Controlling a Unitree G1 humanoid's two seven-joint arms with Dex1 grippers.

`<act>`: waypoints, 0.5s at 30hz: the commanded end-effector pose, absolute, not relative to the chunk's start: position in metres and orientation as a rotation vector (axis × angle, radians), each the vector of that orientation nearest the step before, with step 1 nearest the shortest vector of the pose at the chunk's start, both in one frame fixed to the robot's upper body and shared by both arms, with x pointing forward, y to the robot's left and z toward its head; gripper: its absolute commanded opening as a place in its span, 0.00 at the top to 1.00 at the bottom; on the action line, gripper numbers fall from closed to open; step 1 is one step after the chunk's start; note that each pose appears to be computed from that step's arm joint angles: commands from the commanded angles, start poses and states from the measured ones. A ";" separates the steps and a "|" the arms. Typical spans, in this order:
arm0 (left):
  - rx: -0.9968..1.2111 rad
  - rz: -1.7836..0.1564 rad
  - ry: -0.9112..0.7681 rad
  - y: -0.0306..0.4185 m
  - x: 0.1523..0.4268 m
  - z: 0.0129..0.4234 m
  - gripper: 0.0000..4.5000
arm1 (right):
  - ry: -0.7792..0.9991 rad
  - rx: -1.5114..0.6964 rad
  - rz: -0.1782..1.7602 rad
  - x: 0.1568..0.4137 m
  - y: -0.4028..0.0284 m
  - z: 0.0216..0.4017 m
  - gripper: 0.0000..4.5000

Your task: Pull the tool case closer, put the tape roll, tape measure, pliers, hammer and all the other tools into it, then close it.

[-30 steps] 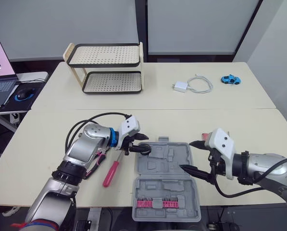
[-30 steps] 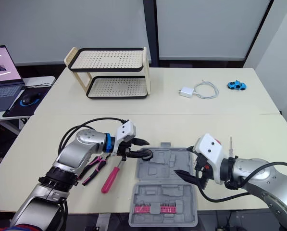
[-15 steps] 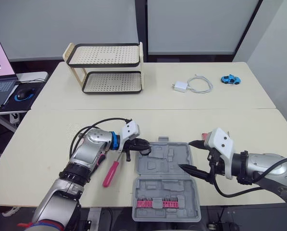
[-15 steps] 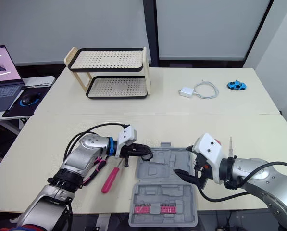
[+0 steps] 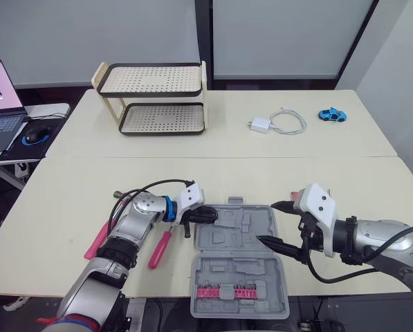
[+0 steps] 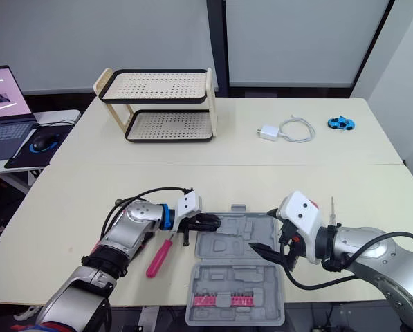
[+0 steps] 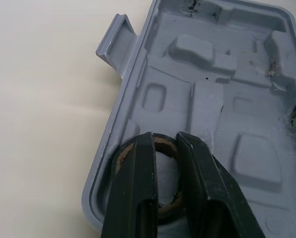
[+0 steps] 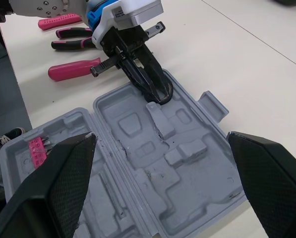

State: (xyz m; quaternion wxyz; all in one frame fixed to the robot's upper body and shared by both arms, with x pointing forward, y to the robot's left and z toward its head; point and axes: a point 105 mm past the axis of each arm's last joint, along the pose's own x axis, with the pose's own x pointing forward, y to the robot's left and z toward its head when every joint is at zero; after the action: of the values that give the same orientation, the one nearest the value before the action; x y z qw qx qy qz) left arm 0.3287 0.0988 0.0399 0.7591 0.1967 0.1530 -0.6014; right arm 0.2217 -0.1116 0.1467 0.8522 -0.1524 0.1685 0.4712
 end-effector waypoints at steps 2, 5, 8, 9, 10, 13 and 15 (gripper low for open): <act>0.412 -1.297 0.358 0.101 0.329 0.037 0.85 | 0.293 -0.350 1.011 0.219 -0.107 0.158 0.00; 0.400 -1.289 0.316 0.102 0.333 0.051 0.85 | 0.277 -0.355 1.012 0.220 -0.106 0.161 0.00; 0.371 -1.280 0.251 0.106 0.336 0.078 0.85 | 0.247 -0.351 1.019 0.220 -0.105 0.168 0.00; 0.354 -1.273 0.231 0.109 0.337 0.089 0.85 | 0.235 -0.347 1.021 0.220 -0.104 0.171 0.00; 0.339 -1.265 0.208 0.113 0.336 0.102 0.85 | 0.221 -0.339 1.026 0.219 -0.103 0.175 0.00; 0.302 -1.200 0.159 0.132 0.337 0.135 0.85 | 0.169 -0.321 1.010 0.221 -0.105 0.188 0.00; 0.298 -1.074 0.137 0.162 0.343 0.156 0.85 | 0.122 -0.320 0.958 0.224 -0.115 0.201 0.00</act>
State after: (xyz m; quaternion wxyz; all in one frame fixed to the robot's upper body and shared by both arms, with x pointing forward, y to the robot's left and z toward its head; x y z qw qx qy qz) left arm 0.3394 0.1407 0.1310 0.8192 0.1454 0.0905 -0.5474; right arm 0.2242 -0.1108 0.1797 0.8626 -0.1420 0.1064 0.4737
